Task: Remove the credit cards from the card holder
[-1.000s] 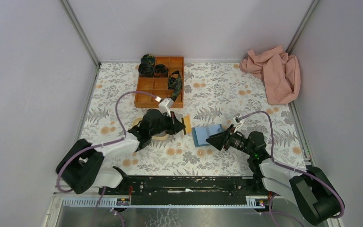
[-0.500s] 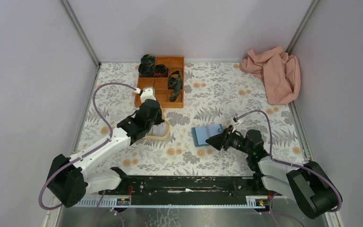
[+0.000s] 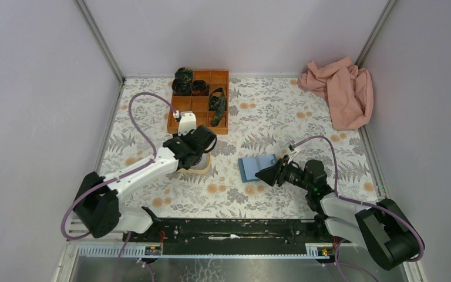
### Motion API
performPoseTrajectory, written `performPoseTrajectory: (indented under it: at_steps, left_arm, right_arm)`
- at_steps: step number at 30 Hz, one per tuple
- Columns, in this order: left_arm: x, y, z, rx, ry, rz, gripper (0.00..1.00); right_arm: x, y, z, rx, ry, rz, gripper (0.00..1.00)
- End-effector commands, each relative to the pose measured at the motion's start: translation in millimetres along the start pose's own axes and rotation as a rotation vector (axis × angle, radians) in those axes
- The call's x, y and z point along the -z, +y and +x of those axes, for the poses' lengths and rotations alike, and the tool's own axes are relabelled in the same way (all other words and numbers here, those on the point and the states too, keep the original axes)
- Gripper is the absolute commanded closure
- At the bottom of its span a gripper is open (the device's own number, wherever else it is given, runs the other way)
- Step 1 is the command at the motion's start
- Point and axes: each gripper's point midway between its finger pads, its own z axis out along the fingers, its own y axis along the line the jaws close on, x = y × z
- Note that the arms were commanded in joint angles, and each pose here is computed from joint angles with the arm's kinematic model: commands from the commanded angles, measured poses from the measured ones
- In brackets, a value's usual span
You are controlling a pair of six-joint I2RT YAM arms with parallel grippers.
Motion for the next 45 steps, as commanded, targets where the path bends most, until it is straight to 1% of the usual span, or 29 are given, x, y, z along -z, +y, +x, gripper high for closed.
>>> performPoseTrajectory:
  at_steps: [1,4,7,19,29,37,45]
  left_arm:
    - [-8.4,20.8,10.3,-0.095,0.015,-0.169,1.0]
    - [-16.3,22.5,20.0,-0.144,0.046,-0.217,1.0]
    - [-20.4,19.6,25.3,-0.184,0.071,-0.229,1.0]
    - [-35.8,8.8,36.1,-0.305,0.152,-0.301,1.0]
    - [-29.7,10.5,47.5,-0.388,0.2,-0.324,1.0]
    - [-30.4,8.5,54.6,-0.489,0.26,-0.351,1.0]
    - [-29.3,8.2,64.5,-0.512,0.289,-0.35,1.0]
  right_arm:
    - [-5.8,8.5,-17.8,0.046,-0.036,-0.028,0.49]
    - [-5.9,6.5,-17.0,0.044,-0.033,-0.019,0.49]
    - [-6.4,5.4,-16.3,0.041,-0.028,-0.015,0.49]
    - [-6.6,1.8,-14.9,0.035,-0.02,0.004,0.49]
    - [-6.9,-0.5,-14.0,0.028,-0.014,0.017,0.49]
    - [-9.2,-4.5,-9.8,0.007,0.006,0.026,0.49]
    - [-9.5,-6.0,-9.6,0.003,0.009,0.033,0.49]
